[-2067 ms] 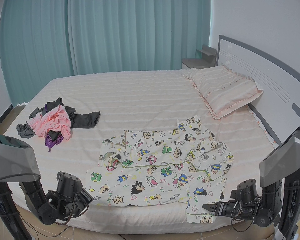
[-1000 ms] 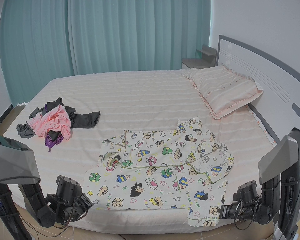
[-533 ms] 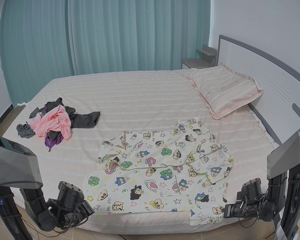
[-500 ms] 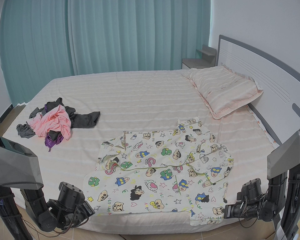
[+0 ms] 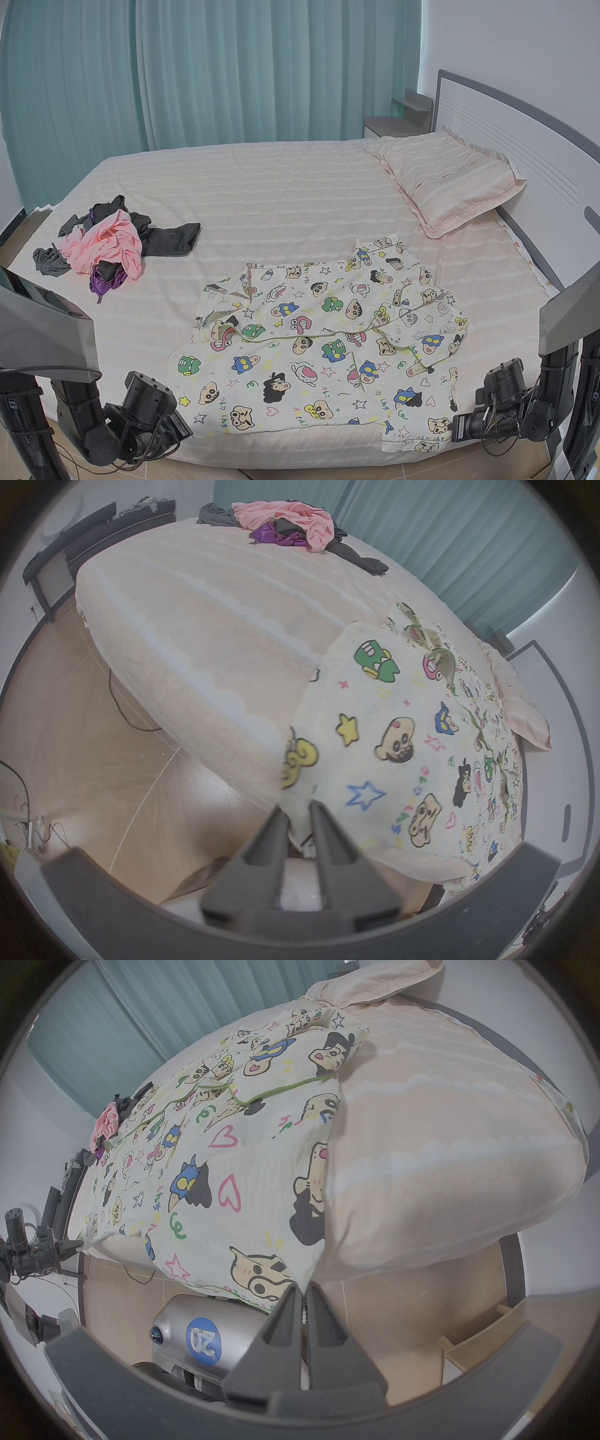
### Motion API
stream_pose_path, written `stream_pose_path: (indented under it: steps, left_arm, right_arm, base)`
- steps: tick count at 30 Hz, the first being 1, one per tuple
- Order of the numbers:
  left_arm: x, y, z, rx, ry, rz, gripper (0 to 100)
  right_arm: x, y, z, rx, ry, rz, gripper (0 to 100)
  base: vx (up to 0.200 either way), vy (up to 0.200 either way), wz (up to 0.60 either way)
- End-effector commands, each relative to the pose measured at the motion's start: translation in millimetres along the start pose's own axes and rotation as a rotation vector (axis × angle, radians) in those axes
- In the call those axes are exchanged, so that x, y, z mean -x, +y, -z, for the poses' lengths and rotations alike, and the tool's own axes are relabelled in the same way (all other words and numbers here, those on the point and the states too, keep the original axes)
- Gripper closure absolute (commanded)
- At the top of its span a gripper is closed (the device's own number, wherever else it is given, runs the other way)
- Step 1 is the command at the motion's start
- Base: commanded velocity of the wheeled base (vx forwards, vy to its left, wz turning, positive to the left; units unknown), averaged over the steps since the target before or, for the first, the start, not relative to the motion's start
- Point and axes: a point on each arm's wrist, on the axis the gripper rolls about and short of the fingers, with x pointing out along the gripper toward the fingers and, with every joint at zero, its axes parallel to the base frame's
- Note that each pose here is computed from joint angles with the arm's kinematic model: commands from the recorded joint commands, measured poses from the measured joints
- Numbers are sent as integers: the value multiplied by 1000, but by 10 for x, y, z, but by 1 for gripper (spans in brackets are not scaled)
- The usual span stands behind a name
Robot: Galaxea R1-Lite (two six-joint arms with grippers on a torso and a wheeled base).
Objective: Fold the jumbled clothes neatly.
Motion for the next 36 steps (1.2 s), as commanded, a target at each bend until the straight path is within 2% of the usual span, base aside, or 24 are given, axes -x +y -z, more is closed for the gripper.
stream_pose_path:
  steps: [1, 2, 3, 7, 11, 15, 21, 24, 31, 36]
  left_arm:
    - [-14, 7, 8, -1, 4, -6, 0]
    - [-14, 7, 8, -1, 4, -6, 0]
    - [-2, 11, 4, 2, 2, -4, 0]
    - [74, 53, -10, 13, -9, 3, 0]
    - [313, 89, -117, 61, -76, 84, 0]
    - [596, 82, -219, 100, -159, 202, 0]
    - [820, -37, -356, 114, -258, 346, 0]
    - [838, -79, -397, 125, -274, 368, 0]
    - [848, -247, -580, 183, -286, 450, 0]
    - [805, -256, -573, 183, -269, 440, 0]
  right_arm:
    - [27, -12, 38, 1, 16, 4, 100]
    - [27, -12, 38, 1, 16, 4, 100]
    - [32, -11, 35, -1, 13, 5, 0]
    - [90, -21, -8, -16, -16, 3, 0]
    - [221, -83, -100, -51, -85, 25, 0]
    - [373, -211, -217, -103, -183, 65, 0]
    - [567, -221, -367, -146, -324, 33, 0]
    - [604, -201, -386, -157, -350, 18, 0]
    - [610, -138, -478, -249, -437, -51, 0]
    - [572, -66, -462, -263, -424, -84, 0]
  base:
    - [0, 0, 0]
    - [0, 0, 0]
    - [0, 0, 0]
    - [0, 0, 0]
    - [0, 0, 0]
    - [0, 0, 0]
    - [0, 0, 0]
    - [0, 0, 0]
    - [0, 0, 0]
    - [0, 0, 0]
